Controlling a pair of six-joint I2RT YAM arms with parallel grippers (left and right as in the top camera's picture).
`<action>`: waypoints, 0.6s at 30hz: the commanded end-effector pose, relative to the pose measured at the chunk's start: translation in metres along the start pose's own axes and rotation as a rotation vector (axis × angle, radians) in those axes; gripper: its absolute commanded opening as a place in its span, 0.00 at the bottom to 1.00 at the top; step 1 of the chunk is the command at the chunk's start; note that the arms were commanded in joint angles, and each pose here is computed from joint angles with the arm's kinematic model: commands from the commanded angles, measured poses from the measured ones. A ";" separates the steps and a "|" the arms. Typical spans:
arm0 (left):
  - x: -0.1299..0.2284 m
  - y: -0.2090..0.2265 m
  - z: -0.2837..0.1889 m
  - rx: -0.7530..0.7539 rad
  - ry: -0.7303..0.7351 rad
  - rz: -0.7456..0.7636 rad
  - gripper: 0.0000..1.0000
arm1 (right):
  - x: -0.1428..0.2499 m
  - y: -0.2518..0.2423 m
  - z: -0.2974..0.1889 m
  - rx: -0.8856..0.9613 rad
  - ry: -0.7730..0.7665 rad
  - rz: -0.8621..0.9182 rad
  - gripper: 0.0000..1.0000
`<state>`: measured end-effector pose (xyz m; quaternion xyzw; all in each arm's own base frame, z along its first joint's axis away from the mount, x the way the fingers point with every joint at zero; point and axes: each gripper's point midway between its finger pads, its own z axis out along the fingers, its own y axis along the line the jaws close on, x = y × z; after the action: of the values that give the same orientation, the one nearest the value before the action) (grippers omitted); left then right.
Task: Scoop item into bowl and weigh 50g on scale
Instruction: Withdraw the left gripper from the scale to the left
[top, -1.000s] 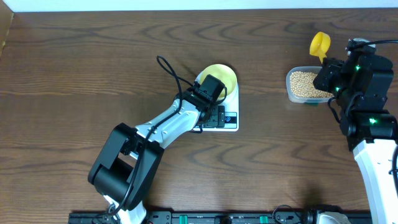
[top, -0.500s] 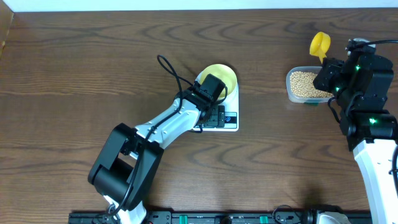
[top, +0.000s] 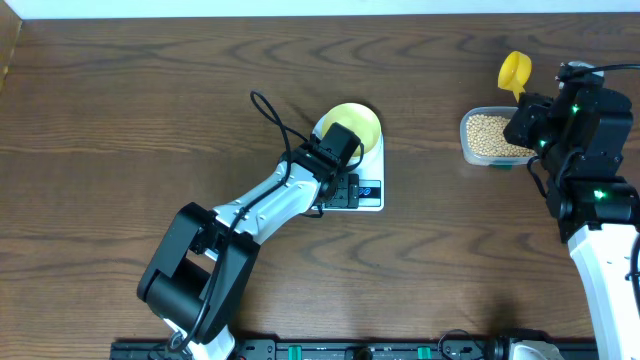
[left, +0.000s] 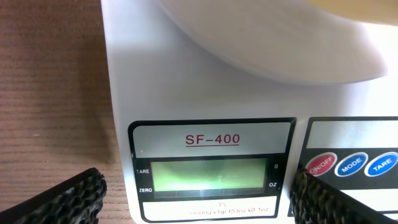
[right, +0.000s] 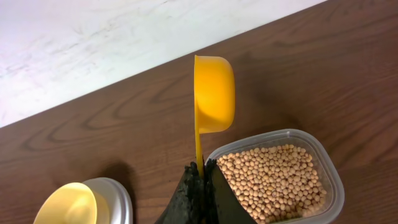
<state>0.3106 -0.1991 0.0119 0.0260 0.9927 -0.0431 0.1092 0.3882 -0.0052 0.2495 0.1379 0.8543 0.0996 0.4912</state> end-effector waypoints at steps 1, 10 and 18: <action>0.000 0.000 -0.014 0.017 -0.021 0.018 0.96 | -0.005 0.000 -0.001 -0.001 -0.009 -0.018 0.01; -0.029 0.005 -0.119 0.195 -0.229 -0.038 0.96 | -0.001 -0.001 -0.001 0.002 0.006 -0.016 0.01; -0.023 0.041 -0.175 0.319 -0.276 -0.033 0.96 | 0.001 -0.001 -0.001 0.005 0.014 -0.015 0.01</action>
<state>0.3031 -0.1512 0.1752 0.0023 0.9532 -0.1882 0.2365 0.3854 -0.0051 0.2447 0.1392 0.8598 0.0985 0.4813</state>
